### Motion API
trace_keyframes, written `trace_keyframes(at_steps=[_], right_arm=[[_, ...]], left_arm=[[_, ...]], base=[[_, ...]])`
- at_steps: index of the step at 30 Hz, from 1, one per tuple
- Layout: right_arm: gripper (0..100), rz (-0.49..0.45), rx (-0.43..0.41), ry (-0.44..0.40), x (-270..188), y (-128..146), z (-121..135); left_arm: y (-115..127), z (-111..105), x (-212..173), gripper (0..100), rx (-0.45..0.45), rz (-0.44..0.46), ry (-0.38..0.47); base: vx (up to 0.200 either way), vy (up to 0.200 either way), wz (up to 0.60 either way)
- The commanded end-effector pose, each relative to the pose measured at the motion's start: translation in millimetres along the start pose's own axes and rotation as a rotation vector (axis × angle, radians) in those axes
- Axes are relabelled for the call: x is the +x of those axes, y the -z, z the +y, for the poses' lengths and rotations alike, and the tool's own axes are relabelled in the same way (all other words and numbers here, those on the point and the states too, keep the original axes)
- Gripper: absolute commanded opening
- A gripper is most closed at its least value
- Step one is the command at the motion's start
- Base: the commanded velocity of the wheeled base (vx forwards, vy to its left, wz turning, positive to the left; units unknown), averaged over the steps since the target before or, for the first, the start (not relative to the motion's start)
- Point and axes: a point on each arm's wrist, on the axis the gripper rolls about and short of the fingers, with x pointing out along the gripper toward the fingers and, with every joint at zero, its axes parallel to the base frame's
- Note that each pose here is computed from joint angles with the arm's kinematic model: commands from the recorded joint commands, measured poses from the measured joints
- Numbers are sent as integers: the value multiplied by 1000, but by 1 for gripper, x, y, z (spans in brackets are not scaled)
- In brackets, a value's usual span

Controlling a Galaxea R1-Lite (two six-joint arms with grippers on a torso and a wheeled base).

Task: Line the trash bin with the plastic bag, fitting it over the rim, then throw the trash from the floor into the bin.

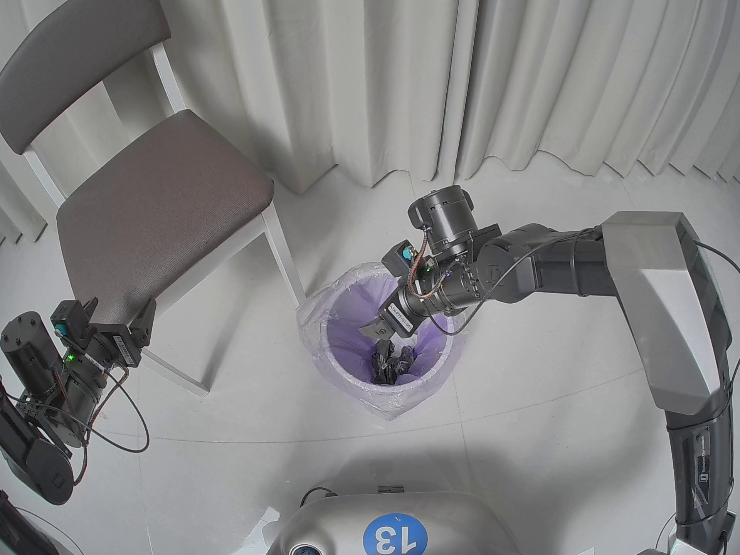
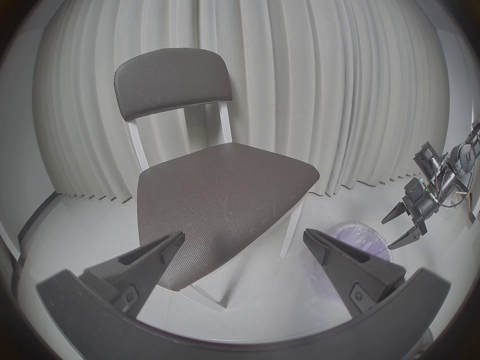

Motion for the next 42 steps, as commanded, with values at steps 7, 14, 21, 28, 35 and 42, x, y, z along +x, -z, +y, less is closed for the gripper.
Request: trace_keyframes(at_steps=[7, 14, 21, 28, 35, 42], right_arm=[[100, -71, 117, 20, -48, -16, -15], [100, -196, 537, -74, -145, 24, -81], [100, -242, 707, 34, -185, 105, -119], [100, -258, 727, 121, -206, 131, -117], [100, -187, 757, 353, -215, 151, -107], [100, -299, 709, 487, -212, 160, -91]], left_arm=[[-4, -1, 1, 100, 0, -31, 5], [-20, -11, 8, 100, -16, -109, 73], [-15, -27, 25, 100, -13, -80, 126], [35, -64, 56, 100, 14, 99, 233], [91, -69, 86, 100, 29, 248, 256], [144, -81, 128, 100, -96, 313, 308]], base=[[0, 0, 0], [0, 0, 0], [0, 0, 0], [0, 0, 0], [0, 0, 0], [0, 0, 0]])
